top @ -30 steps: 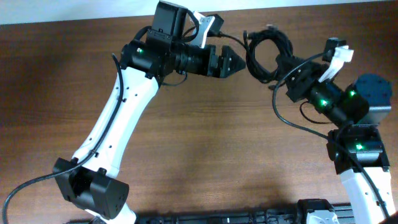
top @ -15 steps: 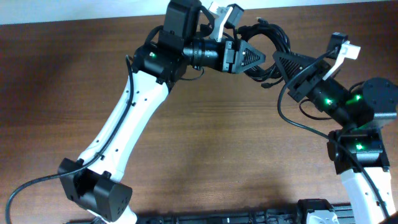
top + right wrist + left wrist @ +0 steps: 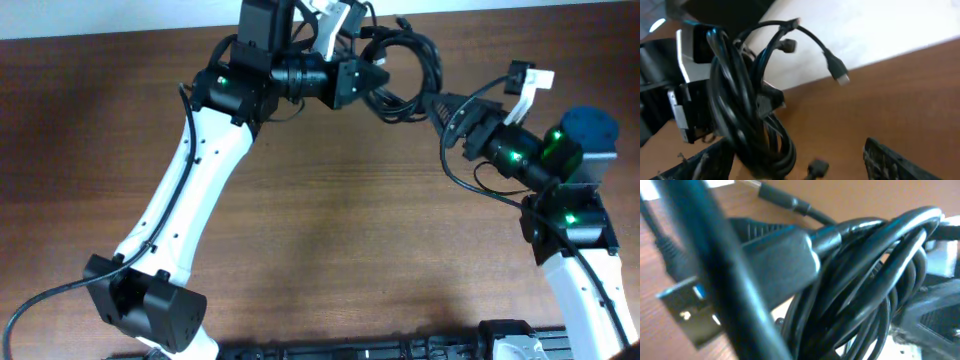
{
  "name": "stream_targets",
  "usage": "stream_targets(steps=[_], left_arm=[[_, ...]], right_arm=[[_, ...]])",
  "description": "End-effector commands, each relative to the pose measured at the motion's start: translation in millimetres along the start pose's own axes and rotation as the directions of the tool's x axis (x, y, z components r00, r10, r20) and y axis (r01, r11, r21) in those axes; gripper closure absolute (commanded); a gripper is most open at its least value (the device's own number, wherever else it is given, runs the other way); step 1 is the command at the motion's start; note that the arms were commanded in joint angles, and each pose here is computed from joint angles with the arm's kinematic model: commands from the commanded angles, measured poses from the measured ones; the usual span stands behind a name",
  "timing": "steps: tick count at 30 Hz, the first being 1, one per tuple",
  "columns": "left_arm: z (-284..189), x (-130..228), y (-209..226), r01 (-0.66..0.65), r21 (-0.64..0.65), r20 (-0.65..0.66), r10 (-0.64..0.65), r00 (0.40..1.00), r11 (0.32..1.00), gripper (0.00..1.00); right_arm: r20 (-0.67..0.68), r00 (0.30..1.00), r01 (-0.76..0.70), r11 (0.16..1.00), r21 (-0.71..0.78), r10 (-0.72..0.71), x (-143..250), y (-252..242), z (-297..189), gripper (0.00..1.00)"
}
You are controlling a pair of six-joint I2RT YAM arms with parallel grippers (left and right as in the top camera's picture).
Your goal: Untangle cables
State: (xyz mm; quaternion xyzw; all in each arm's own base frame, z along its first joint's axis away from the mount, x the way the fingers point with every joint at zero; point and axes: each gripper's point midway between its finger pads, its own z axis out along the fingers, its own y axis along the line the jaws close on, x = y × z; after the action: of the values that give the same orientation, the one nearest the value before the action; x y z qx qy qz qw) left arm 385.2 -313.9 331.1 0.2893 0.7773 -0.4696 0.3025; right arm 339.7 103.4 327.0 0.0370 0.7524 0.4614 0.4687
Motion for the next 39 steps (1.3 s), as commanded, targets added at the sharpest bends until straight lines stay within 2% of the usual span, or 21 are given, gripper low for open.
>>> stream_targets(steps=[1, 8, 10, 23, 39], left_arm=[[-17.5, -0.9, 39.1, -0.077, -0.273, -0.011, 0.077, 0.997, 0.959, 1.00], [-19.6, 0.3, 45.8, -0.131, -0.310, -0.034, 0.127, 0.991, 0.942, 1.00], [-19.6, 0.3, 45.8, -0.131, -0.310, -0.034, 0.127, 0.991, 0.942, 1.00], [-19.6, 0.4, 45.8, -0.130, -0.310, -0.034, 0.126, 0.991, 0.942, 1.00], [-19.5, -1.5, 45.5, -0.135, -0.310, -0.028, 0.133, 0.991, 0.941, 1.00]], right_arm=[[-0.049, 0.999, 0.024, 0.999, 0.026, -0.023, 10.0, -10.9, 3.6, 0.15], [-0.117, 0.993, 0.034, 0.996, 0.083, -0.024, 27.5, -30.6, 5.7, 0.08], [-0.118, 0.993, 0.033, 0.996, 0.083, -0.023, 27.6, -30.9, 5.9, 0.01], [-0.184, 0.980, -0.044, 0.989, 0.141, 0.070, 43.8, -67.8, 24.6, 0.01], [-0.300, 0.915, -0.188, 0.944, 0.273, 0.269, 90.7, -141.9, 52.6, 0.01]])
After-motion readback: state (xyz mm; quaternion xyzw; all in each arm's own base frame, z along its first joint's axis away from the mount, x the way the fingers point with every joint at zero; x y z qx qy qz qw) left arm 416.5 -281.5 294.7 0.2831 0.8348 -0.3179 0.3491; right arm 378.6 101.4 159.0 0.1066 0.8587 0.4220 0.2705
